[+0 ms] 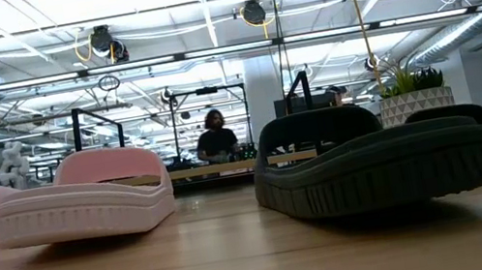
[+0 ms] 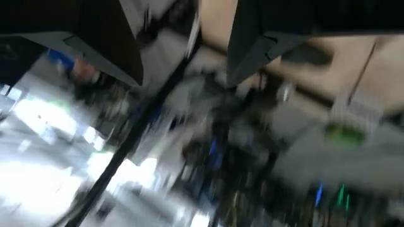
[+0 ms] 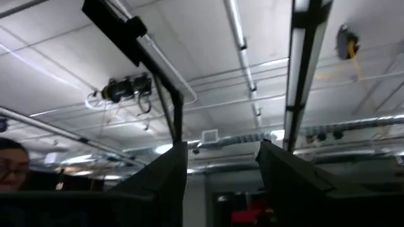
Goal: Pick and place slides into the shelf
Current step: Put the left pink slipper on the shelf
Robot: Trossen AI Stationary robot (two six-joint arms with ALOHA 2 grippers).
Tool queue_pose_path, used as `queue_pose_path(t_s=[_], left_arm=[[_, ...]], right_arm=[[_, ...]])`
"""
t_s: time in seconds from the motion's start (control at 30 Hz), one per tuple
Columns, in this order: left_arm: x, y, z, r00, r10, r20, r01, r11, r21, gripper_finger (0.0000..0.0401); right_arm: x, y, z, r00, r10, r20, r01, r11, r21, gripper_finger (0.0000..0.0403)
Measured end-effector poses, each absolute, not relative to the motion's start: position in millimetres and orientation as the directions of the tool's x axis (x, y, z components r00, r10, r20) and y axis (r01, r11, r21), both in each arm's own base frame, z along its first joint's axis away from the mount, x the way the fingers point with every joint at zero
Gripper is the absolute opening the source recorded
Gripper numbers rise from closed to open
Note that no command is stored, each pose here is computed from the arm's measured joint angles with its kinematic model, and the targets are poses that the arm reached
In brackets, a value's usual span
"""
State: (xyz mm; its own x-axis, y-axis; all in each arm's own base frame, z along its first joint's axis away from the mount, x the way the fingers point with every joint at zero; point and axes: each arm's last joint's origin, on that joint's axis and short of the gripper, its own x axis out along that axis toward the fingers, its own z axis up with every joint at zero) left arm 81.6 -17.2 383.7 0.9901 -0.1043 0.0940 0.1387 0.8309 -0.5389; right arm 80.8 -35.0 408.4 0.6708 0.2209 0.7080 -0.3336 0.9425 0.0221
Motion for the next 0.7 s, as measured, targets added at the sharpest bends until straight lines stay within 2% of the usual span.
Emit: queue_pose_path(t_s=[0.1, 0.2, 0.27, 0.4, 0.57, 0.7], left_arm=[[102, -28, 402, 0.980, -0.152, -0.128, 0.054, 0.824, -0.564, 0.0225], [122, -43, 412, 0.908, -0.189, -0.374, -0.067, 0.816, -0.574, 0.0225], [134, -54, 413, 0.817, -0.211, -0.537, -0.167, 0.805, -0.570, 0.0225], [150, -80, 400, 0.534, -0.212, -0.819, -0.398, 0.791, -0.464, 0.0225], [152, -112, 370, 0.159, -0.131, -0.978, -0.558, 0.806, -0.199, 0.0225], [155, -142, 353, 0.081, -0.117, -0.990, -0.537, 0.831, -0.142, 0.0225]], right_arm=[[96, -39, 423, 0.697, 0.265, 0.666, -0.379, 0.925, 0.029, 0.0185], [112, -43, 430, 0.720, 0.276, 0.637, -0.394, 0.918, 0.048, 0.0185], [120, -44, 432, 0.723, 0.285, 0.629, -0.401, 0.915, 0.046, 0.0185], [131, -48, 428, 0.738, 0.287, 0.611, -0.404, 0.913, 0.059, 0.0185], [135, -50, 427, 0.744, 0.284, 0.605, -0.398, 0.915, 0.061, 0.0185], [135, -50, 427, 0.743, 0.284, 0.606, -0.397, 0.916, 0.057, 0.0185]])
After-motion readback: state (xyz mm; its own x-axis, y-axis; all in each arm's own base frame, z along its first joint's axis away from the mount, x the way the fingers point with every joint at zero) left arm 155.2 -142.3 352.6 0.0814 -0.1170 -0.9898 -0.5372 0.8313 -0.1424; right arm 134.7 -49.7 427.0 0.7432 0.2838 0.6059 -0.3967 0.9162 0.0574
